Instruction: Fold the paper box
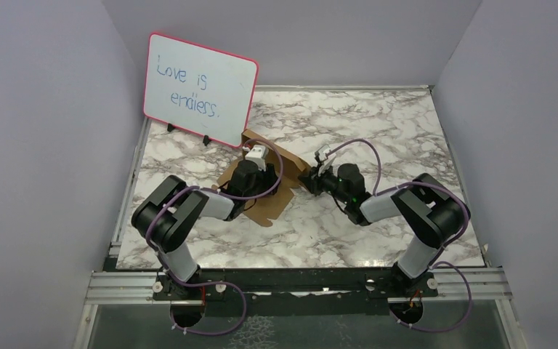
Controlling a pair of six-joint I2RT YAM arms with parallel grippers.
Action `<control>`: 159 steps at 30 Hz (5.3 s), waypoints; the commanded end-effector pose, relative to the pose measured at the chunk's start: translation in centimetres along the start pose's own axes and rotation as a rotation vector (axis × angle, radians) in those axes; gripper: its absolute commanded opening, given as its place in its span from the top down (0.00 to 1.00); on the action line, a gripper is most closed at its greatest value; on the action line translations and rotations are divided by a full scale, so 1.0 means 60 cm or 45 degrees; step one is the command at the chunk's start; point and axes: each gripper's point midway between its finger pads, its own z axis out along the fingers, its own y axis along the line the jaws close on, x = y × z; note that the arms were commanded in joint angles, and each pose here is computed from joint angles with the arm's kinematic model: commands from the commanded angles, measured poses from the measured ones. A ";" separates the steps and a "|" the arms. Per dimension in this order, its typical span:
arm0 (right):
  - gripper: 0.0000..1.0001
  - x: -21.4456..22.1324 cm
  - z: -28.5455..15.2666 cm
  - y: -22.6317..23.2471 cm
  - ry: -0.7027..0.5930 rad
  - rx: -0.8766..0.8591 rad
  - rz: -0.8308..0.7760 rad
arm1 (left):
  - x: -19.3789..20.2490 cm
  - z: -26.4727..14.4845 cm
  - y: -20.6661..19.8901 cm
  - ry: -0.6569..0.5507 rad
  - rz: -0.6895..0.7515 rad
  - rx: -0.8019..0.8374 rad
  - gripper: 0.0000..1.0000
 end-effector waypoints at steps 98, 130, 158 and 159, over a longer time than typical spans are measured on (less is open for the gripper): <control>0.99 0.031 -0.001 -0.061 0.005 0.477 -0.037 | -0.169 -0.049 -0.189 -0.348 -0.253 0.364 0.21; 0.99 0.039 -0.002 -0.089 0.122 0.820 0.143 | -0.119 0.021 -0.106 -0.320 0.063 0.084 0.47; 0.99 0.022 -0.015 -0.118 0.070 0.981 0.101 | 0.035 0.004 -0.027 -0.021 -0.072 0.027 0.42; 0.99 0.021 -0.016 -0.119 0.066 0.985 0.098 | 0.042 -0.002 -0.039 -0.011 -0.075 0.050 0.42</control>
